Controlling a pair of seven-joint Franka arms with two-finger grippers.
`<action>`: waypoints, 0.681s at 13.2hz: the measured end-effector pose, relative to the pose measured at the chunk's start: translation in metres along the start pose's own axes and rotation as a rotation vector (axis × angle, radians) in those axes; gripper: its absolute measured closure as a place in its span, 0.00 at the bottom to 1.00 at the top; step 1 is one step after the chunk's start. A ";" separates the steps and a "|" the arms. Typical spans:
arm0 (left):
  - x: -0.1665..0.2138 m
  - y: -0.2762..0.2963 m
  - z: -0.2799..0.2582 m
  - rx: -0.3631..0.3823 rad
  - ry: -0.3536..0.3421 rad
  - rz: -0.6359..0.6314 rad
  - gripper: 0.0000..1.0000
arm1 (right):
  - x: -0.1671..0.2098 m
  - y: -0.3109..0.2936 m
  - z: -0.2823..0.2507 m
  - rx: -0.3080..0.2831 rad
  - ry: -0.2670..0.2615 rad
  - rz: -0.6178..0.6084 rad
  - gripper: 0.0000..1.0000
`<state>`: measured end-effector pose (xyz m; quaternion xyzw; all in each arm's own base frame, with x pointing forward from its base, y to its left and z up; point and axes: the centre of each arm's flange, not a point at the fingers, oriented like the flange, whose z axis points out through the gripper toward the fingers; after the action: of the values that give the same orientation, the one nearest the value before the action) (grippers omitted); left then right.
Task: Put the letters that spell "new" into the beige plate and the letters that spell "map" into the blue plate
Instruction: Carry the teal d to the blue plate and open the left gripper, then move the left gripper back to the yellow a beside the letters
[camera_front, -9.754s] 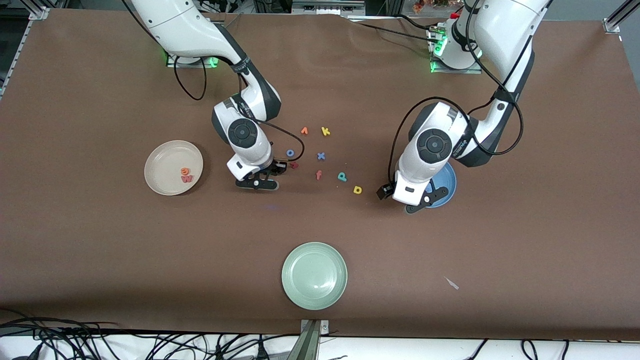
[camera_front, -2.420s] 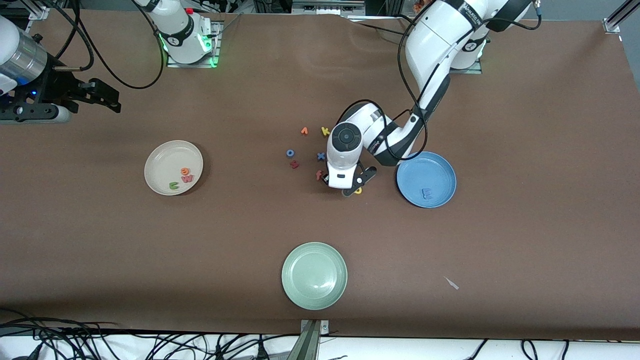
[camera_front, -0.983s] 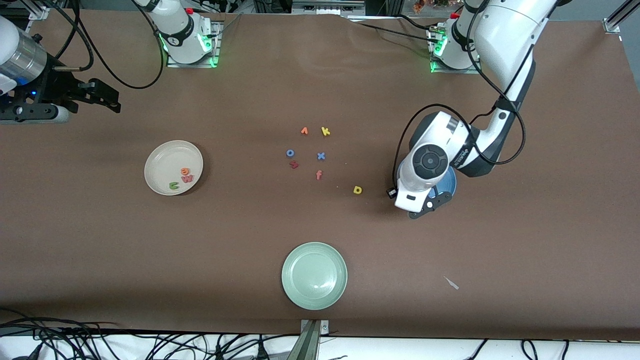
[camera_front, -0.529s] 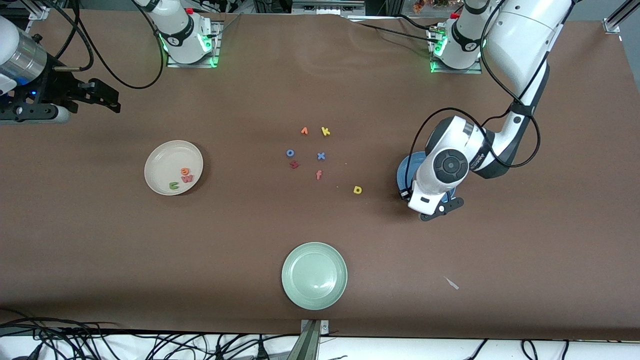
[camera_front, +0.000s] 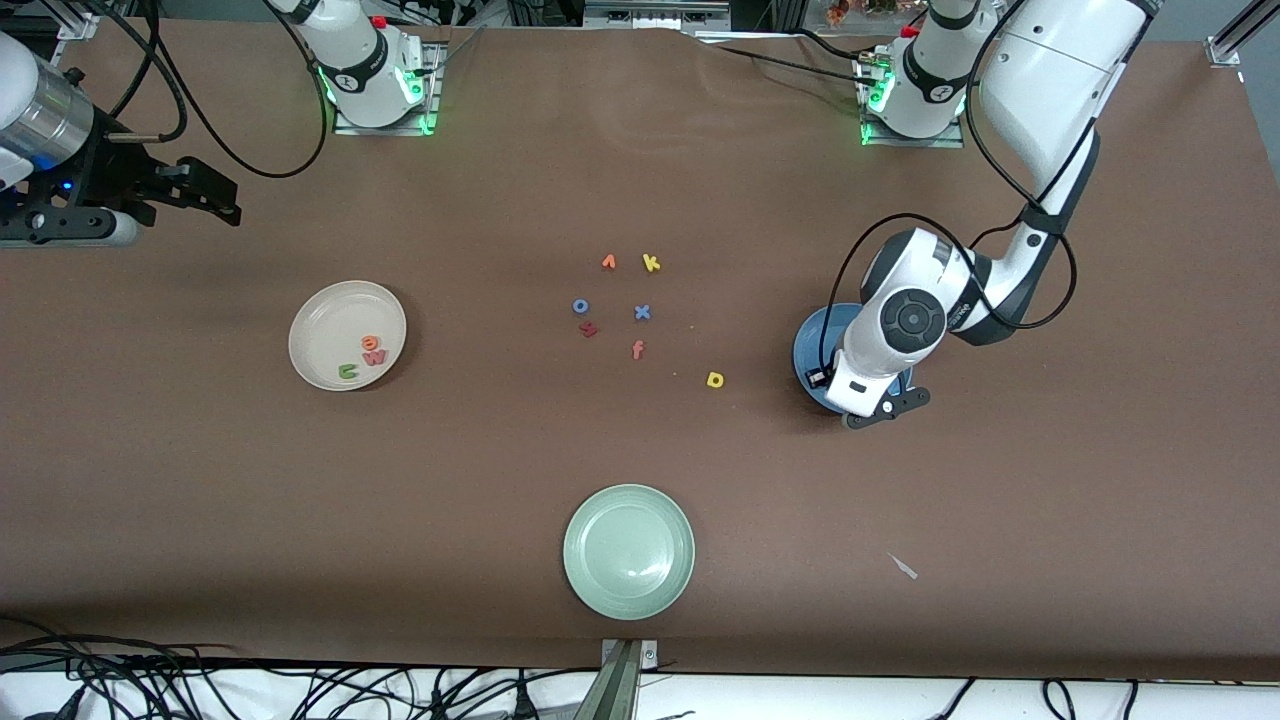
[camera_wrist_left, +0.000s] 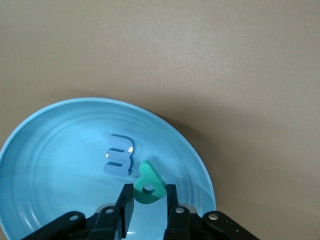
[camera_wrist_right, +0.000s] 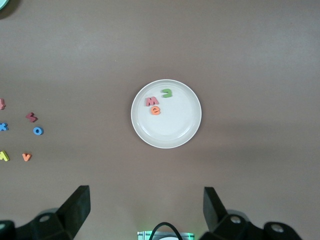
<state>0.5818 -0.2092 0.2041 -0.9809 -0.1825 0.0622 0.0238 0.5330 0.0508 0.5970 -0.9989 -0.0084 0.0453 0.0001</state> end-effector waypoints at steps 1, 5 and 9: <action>-0.001 0.001 -0.002 -0.002 0.003 0.001 0.55 | 0.000 0.000 0.000 0.000 0.000 0.000 0.00; -0.004 0.010 -0.026 -0.019 0.026 0.015 0.13 | 0.000 0.000 0.000 0.000 0.000 0.000 0.00; -0.002 0.037 -0.072 -0.066 0.073 0.039 0.00 | 0.000 0.000 0.000 0.000 0.000 0.000 0.00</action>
<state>0.6027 -0.2461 0.2726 -0.9862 -0.1641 0.0207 -0.0030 0.5331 0.0507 0.5970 -0.9989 -0.0084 0.0453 0.0000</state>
